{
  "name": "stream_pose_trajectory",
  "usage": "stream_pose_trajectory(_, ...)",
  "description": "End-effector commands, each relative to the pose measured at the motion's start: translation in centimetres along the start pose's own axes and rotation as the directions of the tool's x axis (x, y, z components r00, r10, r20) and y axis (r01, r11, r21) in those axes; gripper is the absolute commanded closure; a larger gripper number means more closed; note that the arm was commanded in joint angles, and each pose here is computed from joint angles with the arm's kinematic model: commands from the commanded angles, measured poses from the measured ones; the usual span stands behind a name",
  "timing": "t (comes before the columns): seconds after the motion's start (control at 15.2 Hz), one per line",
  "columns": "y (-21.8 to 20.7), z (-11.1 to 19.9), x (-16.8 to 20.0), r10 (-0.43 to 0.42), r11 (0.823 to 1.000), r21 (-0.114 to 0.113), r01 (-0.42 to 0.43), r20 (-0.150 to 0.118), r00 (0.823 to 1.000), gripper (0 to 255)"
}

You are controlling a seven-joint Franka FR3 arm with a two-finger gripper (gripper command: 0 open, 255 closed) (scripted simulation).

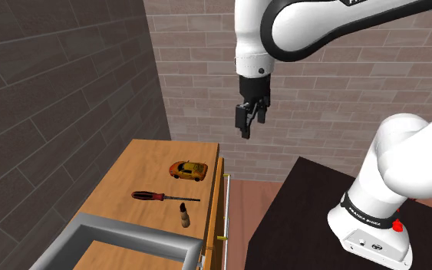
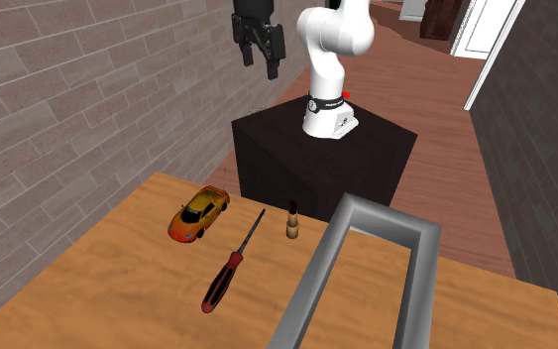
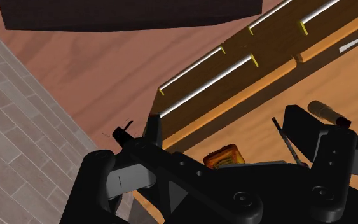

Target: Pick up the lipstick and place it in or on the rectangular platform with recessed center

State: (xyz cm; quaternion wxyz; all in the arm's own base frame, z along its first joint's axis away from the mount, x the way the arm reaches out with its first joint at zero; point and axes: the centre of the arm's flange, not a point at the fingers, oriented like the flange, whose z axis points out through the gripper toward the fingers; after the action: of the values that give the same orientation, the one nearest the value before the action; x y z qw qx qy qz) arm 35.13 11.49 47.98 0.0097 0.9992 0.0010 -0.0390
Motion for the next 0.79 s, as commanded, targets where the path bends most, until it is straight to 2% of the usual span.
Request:
stream_pose_trajectory(0.0, -2.2, 1.2, 0.7, -0.007, 1.0, 0.003, 0.007, -0.007, 1.0, 0)
stream_pose_trajectory(0.73, -13.9, 7.9, 5.3, -0.048, 0.999, 0.01, 0.049, -0.039, 0.998, 0)
